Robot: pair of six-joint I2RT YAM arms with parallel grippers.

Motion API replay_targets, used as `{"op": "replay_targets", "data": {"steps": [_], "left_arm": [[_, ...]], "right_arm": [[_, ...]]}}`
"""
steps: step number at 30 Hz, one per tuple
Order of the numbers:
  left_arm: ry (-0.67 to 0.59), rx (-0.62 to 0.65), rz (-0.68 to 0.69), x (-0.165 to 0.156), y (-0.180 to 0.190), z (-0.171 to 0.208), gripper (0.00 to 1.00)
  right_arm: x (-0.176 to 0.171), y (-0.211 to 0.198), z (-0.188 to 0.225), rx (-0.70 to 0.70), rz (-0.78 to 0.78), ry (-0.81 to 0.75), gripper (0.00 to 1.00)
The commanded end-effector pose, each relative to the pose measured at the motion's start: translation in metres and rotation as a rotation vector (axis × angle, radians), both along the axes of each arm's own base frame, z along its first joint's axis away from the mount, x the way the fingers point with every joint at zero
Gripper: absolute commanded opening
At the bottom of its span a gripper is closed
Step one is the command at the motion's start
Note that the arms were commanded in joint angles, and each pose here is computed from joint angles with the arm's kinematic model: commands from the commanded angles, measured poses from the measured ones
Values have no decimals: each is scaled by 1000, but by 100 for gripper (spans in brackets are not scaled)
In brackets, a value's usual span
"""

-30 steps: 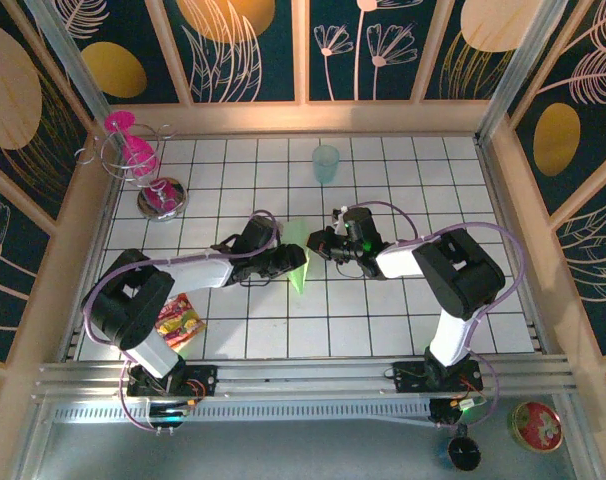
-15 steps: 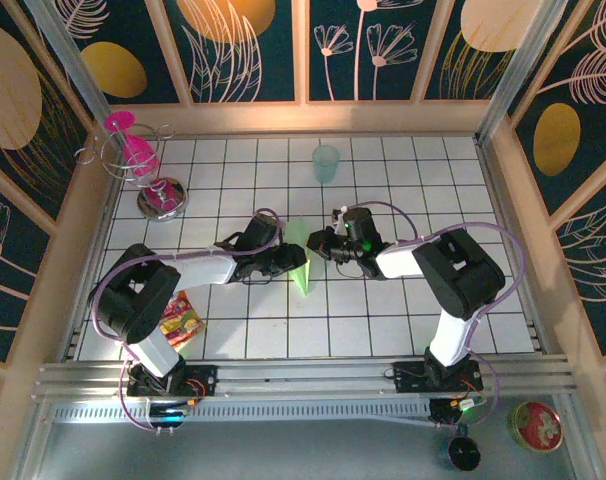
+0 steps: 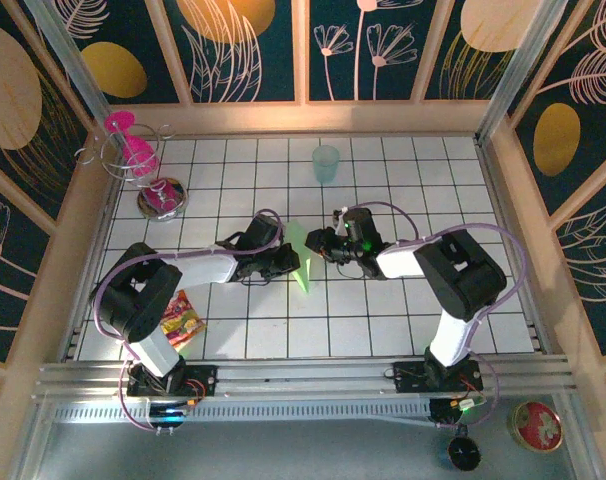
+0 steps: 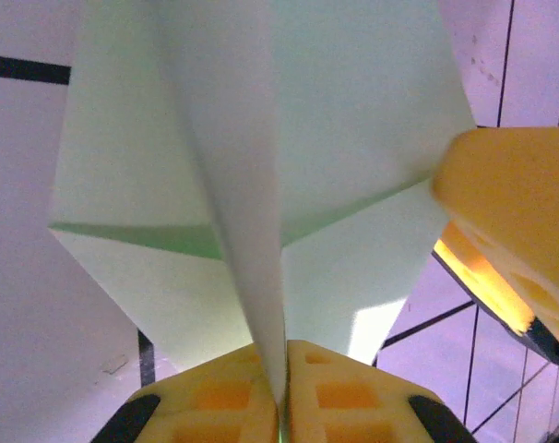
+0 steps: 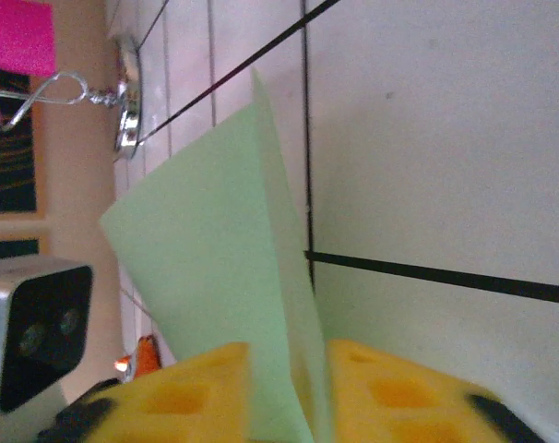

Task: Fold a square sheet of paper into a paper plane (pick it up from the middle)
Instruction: Move the paper plane to the top-center of the table.

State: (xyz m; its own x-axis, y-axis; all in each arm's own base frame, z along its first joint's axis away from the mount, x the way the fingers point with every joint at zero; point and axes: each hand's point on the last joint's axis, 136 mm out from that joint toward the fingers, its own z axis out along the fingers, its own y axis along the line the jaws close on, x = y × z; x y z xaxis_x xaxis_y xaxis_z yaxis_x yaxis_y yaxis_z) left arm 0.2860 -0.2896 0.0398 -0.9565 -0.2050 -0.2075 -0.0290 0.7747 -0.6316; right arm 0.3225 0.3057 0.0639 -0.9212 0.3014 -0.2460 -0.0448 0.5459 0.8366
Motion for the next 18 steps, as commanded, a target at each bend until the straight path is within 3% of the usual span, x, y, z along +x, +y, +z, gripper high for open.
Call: {"op": "replay_targets", "data": {"steps": [1, 5, 12, 18], "left_arm": [[-74, 59, 6, 14, 7, 19, 9], [-116, 159, -12, 25, 17, 26, 9], [-169, 433, -86, 58, 45, 26, 9], [-184, 594, -131, 98, 59, 26, 11]], "right_arm": [[11, -16, 21, -53, -53, -81, 45], [20, -41, 33, -129, -131, -142, 58], [30, -77, 46, -240, -243, -208, 59], [28, -84, 42, -256, -263, -211, 59]]}}
